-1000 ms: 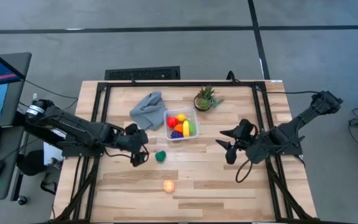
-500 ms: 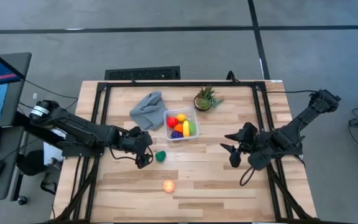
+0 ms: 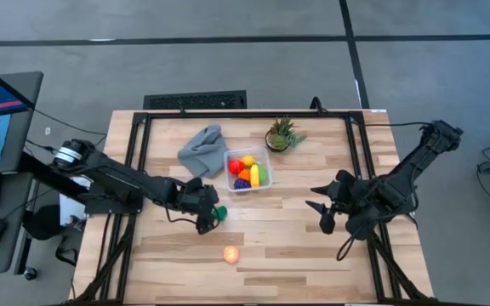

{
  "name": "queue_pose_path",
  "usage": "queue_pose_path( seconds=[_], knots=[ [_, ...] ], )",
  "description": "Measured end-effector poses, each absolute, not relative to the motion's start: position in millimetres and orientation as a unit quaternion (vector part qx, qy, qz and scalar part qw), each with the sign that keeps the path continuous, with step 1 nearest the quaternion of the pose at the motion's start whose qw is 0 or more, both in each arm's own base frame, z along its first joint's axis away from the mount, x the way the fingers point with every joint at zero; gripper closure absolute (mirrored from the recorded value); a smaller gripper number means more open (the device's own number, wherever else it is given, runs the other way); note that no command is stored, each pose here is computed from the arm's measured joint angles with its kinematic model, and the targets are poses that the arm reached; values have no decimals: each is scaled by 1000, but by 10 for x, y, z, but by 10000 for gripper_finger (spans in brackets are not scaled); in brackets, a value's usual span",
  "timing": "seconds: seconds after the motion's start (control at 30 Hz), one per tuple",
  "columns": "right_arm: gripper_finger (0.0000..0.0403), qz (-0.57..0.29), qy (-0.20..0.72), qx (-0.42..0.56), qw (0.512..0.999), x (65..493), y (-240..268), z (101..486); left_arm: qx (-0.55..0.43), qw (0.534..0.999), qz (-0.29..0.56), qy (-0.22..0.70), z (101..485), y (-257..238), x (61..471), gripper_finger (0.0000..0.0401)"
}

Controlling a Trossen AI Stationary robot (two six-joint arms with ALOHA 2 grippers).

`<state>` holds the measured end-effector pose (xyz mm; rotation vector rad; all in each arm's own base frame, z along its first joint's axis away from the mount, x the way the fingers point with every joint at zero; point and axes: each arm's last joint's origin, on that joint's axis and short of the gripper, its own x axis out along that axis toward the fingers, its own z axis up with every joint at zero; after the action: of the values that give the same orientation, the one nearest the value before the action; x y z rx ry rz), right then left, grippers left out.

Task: Pick and placing Produce into tupperware
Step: Put the green bell pepper into the transparent bin

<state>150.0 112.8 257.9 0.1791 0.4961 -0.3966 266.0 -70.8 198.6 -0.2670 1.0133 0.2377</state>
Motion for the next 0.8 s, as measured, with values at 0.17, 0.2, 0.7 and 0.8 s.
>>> queue_pose_path(
  seconds=[0.17, 0.2, 0.7, 0.8],
  knots=[
    [168, -207, 253, 87, 941, 1466, 1108, 2551, -127, 851, 122, 496, 1920, -729, 2737, 93],
    [168, -209, 257, 83, 940, 1459, 1102, 2542, -131, 849, 127, 495, 1907, -736, 2765, 93],
    [168, -213, 274, 54, 936, 1418, 1076, 2517, -155, 840, 159, 495, 1779, -753, 2889, 93],
    [168, -213, 274, 53, 936, 1417, 1075, 2517, -156, 839, 167, 494, 1771, -740, 2893, 93]
  ],
)
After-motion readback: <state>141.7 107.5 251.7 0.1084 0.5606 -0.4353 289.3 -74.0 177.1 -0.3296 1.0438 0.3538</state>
